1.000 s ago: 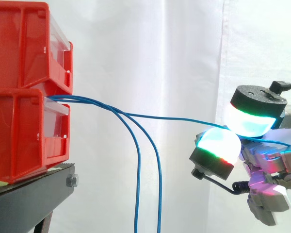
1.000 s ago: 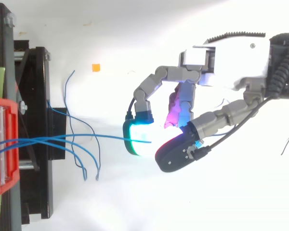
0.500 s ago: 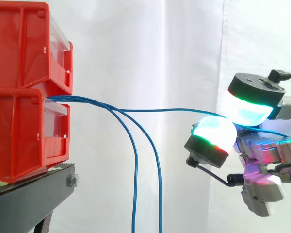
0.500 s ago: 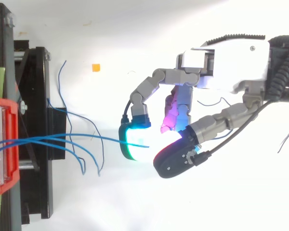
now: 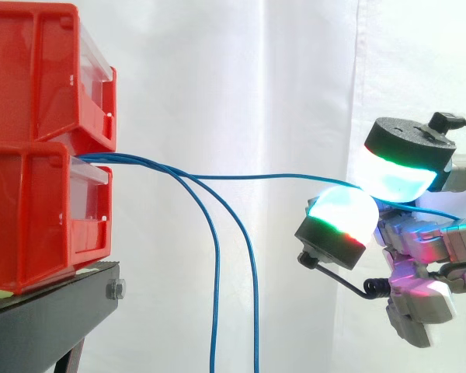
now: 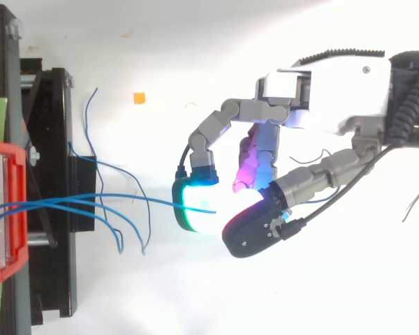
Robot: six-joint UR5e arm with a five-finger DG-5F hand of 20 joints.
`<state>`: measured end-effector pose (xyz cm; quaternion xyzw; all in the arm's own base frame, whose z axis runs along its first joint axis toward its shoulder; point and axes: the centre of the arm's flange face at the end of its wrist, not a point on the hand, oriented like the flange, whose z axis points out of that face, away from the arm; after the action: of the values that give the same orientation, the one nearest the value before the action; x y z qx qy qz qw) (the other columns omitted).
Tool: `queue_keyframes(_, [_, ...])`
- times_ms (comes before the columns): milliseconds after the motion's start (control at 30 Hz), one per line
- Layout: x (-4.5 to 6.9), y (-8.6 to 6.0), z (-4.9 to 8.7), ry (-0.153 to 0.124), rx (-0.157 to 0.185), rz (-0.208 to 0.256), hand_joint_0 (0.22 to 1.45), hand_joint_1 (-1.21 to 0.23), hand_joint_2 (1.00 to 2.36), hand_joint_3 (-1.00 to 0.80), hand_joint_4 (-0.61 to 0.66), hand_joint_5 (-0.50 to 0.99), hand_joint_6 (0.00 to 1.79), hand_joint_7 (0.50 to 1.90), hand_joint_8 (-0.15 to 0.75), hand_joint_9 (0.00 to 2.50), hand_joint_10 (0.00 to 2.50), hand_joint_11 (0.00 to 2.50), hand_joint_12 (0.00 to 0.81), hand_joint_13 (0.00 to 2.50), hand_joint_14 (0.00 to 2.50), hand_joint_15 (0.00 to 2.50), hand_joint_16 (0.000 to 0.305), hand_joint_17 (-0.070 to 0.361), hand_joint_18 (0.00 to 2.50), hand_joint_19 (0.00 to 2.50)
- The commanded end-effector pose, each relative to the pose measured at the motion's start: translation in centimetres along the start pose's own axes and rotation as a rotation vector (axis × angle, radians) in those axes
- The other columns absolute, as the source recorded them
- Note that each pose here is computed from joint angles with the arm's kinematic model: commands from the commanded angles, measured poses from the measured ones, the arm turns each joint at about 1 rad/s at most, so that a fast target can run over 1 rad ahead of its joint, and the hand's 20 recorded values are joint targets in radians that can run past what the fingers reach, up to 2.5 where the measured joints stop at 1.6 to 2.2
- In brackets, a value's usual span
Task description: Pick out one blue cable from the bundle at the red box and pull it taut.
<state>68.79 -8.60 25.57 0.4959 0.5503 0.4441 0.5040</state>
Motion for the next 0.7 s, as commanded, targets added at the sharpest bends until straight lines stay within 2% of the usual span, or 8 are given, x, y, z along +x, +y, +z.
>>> queue_keyframes(0, [0.00,-0.01,0.00,0.000,0.000,0.001,0.59,-0.78,1.02,-0.04,-0.12,-0.02,0.90,0.98,0.273,1.54,0.03,0.82,0.391,1.19,0.03,0.68,0.058,0.130,0.95,0.71])
queue_keyframes(667, [0.00,-0.01,0.00,0.000,0.000,0.000,0.59,-0.78,1.02,-0.06,-0.12,-0.02,0.90,0.96,0.277,1.51,0.03,0.78,0.390,1.18,0.02,0.67,0.058,0.130,0.94,0.71])
